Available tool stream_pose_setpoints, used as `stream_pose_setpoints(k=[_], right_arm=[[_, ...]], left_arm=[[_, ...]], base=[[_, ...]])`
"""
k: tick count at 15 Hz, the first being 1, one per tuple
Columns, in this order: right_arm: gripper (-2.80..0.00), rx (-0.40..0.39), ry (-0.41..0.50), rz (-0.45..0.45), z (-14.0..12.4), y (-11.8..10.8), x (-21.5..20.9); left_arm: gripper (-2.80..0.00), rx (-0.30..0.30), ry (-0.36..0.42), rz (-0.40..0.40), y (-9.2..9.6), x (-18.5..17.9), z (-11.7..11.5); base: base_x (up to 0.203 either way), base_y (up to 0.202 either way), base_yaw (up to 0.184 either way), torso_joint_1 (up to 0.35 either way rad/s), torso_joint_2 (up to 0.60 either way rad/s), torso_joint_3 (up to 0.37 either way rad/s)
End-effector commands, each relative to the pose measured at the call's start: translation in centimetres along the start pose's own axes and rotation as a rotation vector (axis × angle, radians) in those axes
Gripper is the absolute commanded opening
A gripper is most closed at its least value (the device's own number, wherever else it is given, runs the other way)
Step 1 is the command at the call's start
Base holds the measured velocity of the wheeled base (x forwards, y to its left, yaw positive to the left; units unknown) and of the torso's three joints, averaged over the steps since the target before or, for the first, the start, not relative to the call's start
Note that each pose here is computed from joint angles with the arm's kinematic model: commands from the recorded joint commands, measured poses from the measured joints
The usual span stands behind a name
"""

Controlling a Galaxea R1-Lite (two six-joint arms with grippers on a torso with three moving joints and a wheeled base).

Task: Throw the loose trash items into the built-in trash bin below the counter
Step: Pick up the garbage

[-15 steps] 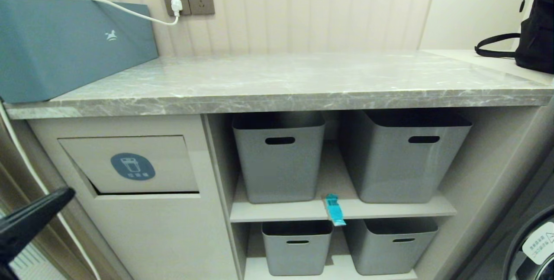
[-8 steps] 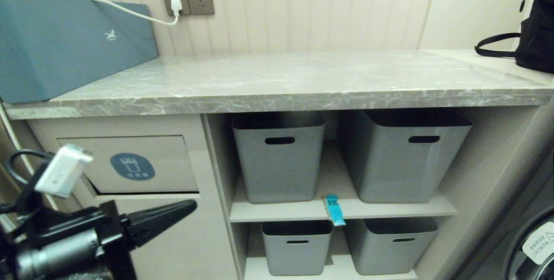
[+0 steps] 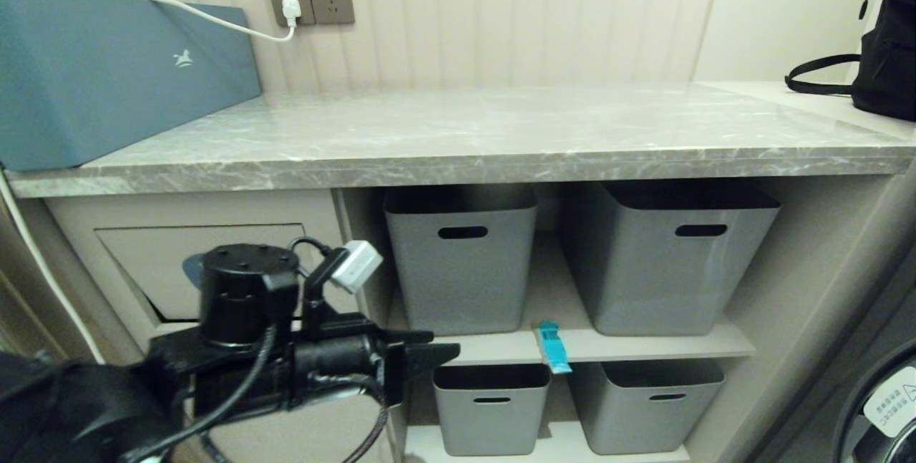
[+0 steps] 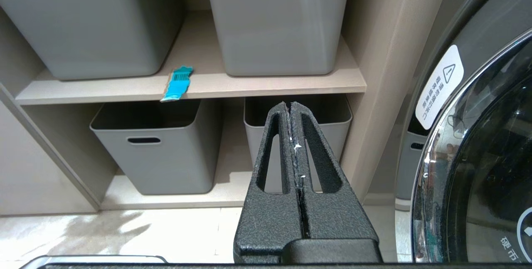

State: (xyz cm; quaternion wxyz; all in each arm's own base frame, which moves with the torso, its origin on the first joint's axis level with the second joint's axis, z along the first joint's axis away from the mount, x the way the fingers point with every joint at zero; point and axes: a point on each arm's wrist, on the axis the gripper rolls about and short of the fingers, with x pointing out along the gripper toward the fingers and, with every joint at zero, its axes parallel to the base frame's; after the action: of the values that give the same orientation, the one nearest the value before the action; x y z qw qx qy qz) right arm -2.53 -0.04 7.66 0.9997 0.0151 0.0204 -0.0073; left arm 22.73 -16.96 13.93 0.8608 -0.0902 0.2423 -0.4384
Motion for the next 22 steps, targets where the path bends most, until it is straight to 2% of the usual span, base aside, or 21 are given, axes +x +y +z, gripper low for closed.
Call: stream_pose_setpoints(k=[1,4,5,6,9,11,14,15,18,20,22], right_arm=[[-2.8,0.0,0.001,0.0,0.0,0.0,0.0],[-2.8,0.0,0.0,0.0,0.0,0.0,0.0],[-2.8,0.0,0.0,0.0,0.0,0.0,0.0],[-2.8,0.0,0.0,0.0,0.0,0.0,0.0],[-2.8,0.0,0.0,0.0,0.0,0.0,0.0],[-2.8,0.0,0.001,0.0,0.0,0.0,0.0],[-2.8,0.0,0.0,0.0,0.0,0.0,0.0],[-2.8,0.0,0.001,0.001,0.0,0.0,0.0],[-2.8,0.0,0.0,0.0,0.0,0.0,0.0],[-2.8,0.0,0.0,0.0,0.0,0.0,0.0],[-2.8,0.0,0.001,0.001,0.0,0.0,0.0]], left_arm=[[0.0,0.041,0.105,0.032,2.4,5.3,-2.2],[0.0,0.252,0.093,0.048,5.0,11.3,-3.2],[0.0,0.303,0.077,0.045,5.4,12.8,-3.2],[0.0,0.348,0.067,0.025,4.9,14.1,-3.4],[0.0,0.427,0.066,-0.016,3.9,16.8,-4.4],[0.0,0.525,0.074,-0.027,4.1,18.2,-5.3],[0.0,0.602,0.07,-0.026,4.8,19.9,-6.0],[0.0,0.645,0.063,0.001,4.8,20.2,-6.0],[0.0,0.759,0.045,0.186,4.9,20.6,-5.7],[0.0,0.774,0.047,0.217,5.1,20.9,-6.2],[0.0,0.788,0.055,0.232,3.9,21.1,-6.6]], base=[[0.0,0.0,0.0,0.0,0.0,0.0],[0.0,0.0,0.0,0.0,0.0,0.0],[0.0,0.0,0.0,0.0,0.0,0.0],[0.0,0.0,0.0,0.0,0.0,0.0],[0.0,0.0,0.0,0.0,0.0,0.0],[0.0,0.0,0.0,0.0,0.0,0.0],[0.0,0.0,0.0,0.0,0.0,0.0],[0.0,0.0,0.0,0.0,0.0,0.0],[0.0,0.0,0.0,0.0,0.0,0.0],[0.0,0.0,0.0,0.0,0.0,0.0],[0.0,0.0,0.0,0.0,0.0,0.0]])
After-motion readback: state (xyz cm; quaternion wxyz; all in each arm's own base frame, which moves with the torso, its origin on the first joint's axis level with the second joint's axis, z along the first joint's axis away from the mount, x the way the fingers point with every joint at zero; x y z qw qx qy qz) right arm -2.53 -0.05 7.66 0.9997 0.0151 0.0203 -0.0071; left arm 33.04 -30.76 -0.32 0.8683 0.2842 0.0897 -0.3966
